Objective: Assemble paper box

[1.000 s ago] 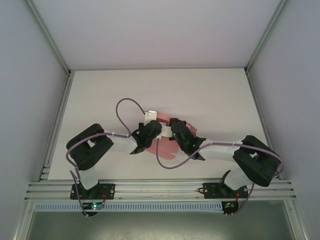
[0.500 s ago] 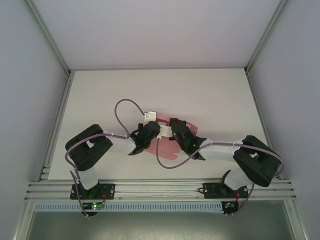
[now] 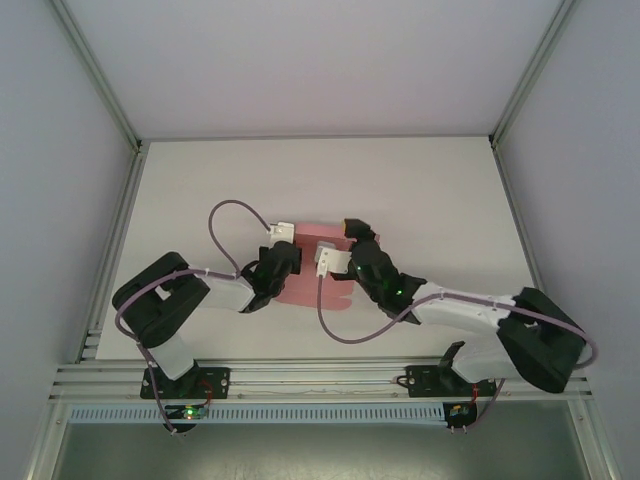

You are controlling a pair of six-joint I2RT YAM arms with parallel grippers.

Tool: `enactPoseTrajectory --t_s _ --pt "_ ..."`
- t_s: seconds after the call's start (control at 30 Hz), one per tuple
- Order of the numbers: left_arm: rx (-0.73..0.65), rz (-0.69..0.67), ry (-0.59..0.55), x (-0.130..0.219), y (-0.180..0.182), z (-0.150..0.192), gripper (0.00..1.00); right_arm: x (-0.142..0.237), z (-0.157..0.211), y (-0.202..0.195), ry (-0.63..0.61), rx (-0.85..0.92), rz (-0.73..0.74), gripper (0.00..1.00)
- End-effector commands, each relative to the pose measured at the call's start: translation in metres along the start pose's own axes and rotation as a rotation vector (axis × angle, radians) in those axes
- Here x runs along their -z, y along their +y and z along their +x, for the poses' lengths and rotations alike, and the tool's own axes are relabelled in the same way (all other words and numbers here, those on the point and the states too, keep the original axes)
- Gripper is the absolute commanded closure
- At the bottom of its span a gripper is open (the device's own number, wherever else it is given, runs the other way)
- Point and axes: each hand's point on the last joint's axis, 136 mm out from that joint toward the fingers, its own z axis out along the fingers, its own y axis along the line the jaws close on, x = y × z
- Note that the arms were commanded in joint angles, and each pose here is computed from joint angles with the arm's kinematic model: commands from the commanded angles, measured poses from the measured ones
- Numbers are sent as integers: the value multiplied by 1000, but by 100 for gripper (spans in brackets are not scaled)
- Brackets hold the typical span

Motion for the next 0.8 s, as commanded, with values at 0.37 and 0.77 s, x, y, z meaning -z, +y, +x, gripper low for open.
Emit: enactPoseTrajectory --t_s 0.37,0.77 --pt "122 137 -122 45 11 -52 100 90 -61 -99 -393 -471 131 2" --pt "220 186 -138 71 31 -58 100 68 -20 -148 -215 -824 191 2"
